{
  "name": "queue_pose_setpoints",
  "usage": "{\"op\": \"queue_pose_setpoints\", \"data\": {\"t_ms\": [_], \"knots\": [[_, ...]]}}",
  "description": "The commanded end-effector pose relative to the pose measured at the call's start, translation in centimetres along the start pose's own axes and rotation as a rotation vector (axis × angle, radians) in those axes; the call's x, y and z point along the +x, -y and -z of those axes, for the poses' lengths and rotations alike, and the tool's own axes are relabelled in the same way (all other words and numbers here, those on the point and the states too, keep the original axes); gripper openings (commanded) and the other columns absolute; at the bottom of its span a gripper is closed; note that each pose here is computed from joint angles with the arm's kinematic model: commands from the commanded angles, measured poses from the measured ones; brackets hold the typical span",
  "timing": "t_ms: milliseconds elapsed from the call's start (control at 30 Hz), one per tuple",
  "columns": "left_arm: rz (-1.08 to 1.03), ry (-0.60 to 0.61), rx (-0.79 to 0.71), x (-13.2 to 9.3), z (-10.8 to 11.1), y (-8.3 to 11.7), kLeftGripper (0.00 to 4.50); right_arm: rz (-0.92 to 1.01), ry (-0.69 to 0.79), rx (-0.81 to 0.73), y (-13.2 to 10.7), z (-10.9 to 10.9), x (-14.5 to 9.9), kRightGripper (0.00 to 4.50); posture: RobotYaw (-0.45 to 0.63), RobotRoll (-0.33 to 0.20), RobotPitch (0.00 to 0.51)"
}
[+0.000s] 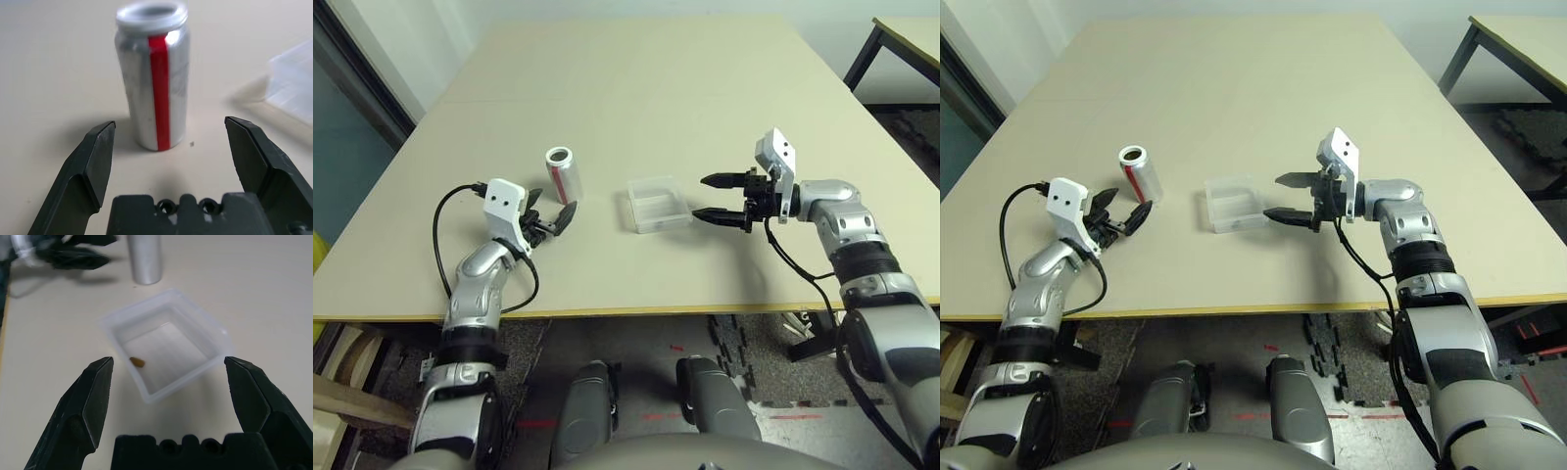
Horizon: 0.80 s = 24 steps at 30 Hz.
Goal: Pour the medicine from the bottle into the box.
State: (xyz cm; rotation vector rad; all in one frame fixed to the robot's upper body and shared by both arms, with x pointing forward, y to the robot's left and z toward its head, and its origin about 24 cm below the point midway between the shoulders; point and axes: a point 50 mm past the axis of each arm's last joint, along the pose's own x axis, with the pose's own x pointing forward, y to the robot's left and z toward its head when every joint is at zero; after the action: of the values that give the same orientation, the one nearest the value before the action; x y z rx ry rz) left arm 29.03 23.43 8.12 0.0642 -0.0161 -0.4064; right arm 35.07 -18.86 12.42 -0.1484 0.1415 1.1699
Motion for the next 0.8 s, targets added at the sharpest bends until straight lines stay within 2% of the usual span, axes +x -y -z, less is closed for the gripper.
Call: {"op": "queue_pose_setpoints", "data": {"t_ms": [33, 100, 233, 467, 800], "knots": [[-0.016, 0.037, -0.023, -1.5, -0.7, -0.8, 4.49, 0.074, 0.067, 0.047, 0.5, -0.1, -0.8, 4.50, -0.15, 0.000, 0.101], [-0.038, 0.048, -0.024, -2.1, -1.0, -1.4, 4.49, 0.106, 0.087, 0.063, 0.6, 0.0, -1.2, 4.50, -0.15, 0.000, 0.103], [-0.148, 0.071, -0.013, -2.7, -2.0, -3.7, 4.49, 0.195, 0.130, 0.093, 0.9, 0.4, -2.5, 4.50, -0.13, 0.000, 0.108], [-0.303, 0.078, -0.035, -2.7, -3.5, -7.9, 4.49, 0.380, 0.163, 0.096, 1.7, 1.0, -4.5, 4.50, -0.13, 0.000, 0.111], [-0.397, 0.077, -0.033, -2.0, -4.4, -10.9, 4.49, 0.733, 0.222, 0.082, 2.9, 1.6, -8.5, 4.50, -0.16, 0.000, 0.106]]}}
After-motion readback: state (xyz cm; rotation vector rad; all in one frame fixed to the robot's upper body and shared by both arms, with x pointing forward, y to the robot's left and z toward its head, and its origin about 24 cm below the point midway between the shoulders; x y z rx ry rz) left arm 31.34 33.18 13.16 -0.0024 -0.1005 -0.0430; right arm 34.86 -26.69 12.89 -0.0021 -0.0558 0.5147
